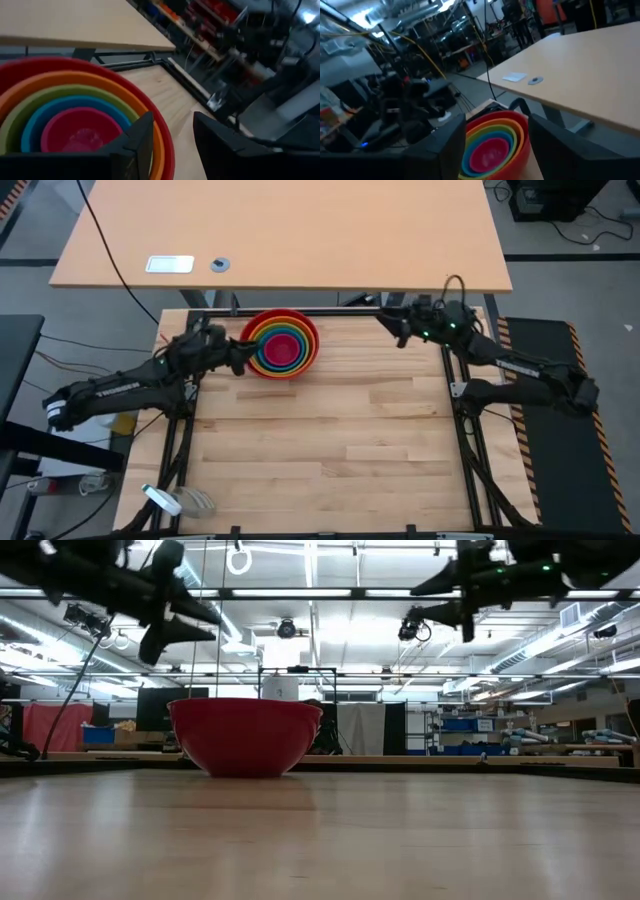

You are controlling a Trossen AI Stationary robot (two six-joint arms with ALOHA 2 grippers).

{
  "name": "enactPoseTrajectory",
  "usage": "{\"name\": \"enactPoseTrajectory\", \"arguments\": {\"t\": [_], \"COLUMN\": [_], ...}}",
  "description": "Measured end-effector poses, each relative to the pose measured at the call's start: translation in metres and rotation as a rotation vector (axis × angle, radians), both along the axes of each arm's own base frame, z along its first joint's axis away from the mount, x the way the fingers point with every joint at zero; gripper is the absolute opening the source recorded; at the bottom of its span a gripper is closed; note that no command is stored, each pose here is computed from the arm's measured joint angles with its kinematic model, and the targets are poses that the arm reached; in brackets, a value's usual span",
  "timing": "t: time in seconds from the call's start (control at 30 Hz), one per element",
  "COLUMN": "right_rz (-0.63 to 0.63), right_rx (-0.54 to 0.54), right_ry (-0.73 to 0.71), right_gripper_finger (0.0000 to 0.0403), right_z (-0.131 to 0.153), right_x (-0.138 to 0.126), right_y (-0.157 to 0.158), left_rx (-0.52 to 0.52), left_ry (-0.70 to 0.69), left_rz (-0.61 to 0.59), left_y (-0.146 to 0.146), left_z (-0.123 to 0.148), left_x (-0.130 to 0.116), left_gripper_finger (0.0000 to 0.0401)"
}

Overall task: Nest bowls inside each other
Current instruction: Return to Home Position

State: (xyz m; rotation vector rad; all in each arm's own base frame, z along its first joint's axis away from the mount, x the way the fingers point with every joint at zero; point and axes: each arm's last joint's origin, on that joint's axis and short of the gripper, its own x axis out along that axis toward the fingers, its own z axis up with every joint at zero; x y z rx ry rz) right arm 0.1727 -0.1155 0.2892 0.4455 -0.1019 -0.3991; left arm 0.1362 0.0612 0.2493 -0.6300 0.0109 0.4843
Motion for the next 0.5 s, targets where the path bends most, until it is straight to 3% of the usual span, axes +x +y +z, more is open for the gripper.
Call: {"name": "enactPoseTrajectory", "arguments": {"t": [0.17, 0.5], "right_rz": [-0.037, -0.076], "right_rx": [0.016, 0.071], "right_ry": [-0.067, -0.168], "right_gripper_finger": [0.0200, 0.0174], "right_z": [-0.007, -0.038], "right_x": [-0.030, -0.066], "right_y": [0.013, 0.033], "left_rx": [-0.049, -0.009], "left_ry": [-0.118, -0.238], "left_rz": [0.051, 0.119], "left_y": [-0.007, -0.016], "left_z": [-0.022, -0.023], "left_x": [-0.018, -0.045], "left_gripper_finger": [0.0142, 0.0142]}}
